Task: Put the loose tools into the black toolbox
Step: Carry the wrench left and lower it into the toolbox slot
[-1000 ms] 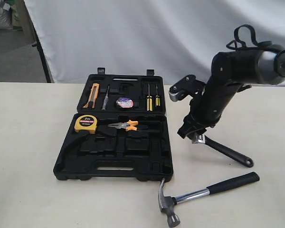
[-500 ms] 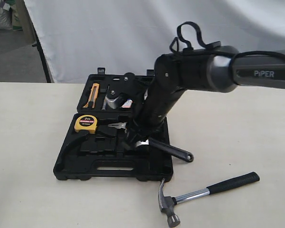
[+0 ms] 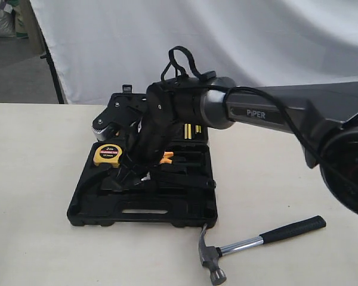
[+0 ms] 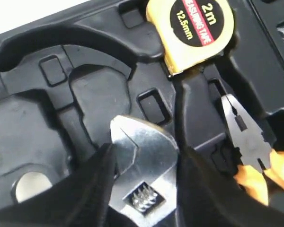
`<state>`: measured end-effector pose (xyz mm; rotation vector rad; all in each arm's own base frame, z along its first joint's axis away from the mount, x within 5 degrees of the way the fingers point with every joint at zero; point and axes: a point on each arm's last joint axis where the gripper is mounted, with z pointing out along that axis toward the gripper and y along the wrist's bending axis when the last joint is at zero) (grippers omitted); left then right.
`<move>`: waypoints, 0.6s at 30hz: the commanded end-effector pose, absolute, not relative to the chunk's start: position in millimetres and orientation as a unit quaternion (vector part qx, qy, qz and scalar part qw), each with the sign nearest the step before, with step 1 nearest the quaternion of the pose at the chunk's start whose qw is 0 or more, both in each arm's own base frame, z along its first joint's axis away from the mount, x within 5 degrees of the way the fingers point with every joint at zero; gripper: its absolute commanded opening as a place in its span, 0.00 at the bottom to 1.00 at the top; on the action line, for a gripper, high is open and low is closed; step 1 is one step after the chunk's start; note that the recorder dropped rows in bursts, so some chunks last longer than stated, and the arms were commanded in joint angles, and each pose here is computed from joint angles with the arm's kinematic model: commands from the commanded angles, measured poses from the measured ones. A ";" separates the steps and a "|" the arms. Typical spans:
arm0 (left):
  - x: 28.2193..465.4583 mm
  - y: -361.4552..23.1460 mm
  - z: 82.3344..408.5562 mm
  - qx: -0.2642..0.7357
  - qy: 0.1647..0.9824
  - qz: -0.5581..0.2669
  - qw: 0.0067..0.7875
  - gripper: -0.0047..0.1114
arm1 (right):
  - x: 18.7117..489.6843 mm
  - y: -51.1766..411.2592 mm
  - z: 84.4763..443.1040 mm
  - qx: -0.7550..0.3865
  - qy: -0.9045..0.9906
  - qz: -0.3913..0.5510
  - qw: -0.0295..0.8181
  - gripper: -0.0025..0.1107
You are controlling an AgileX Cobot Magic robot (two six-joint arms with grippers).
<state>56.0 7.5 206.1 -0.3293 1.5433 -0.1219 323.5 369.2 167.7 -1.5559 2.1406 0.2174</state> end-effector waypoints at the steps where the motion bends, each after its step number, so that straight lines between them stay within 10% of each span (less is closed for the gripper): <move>1: 55.4 8.9 207.8 -0.156 0.687 -0.046 0.708 0.05 | 327.1 378.4 172.0 -0.558 0.782 0.096 0.260 0.02; 18: 55.4 8.9 207.8 -0.156 0.687 -0.046 0.708 0.05 | 327.8 386.5 166.3 -0.608 0.737 0.064 0.289 0.02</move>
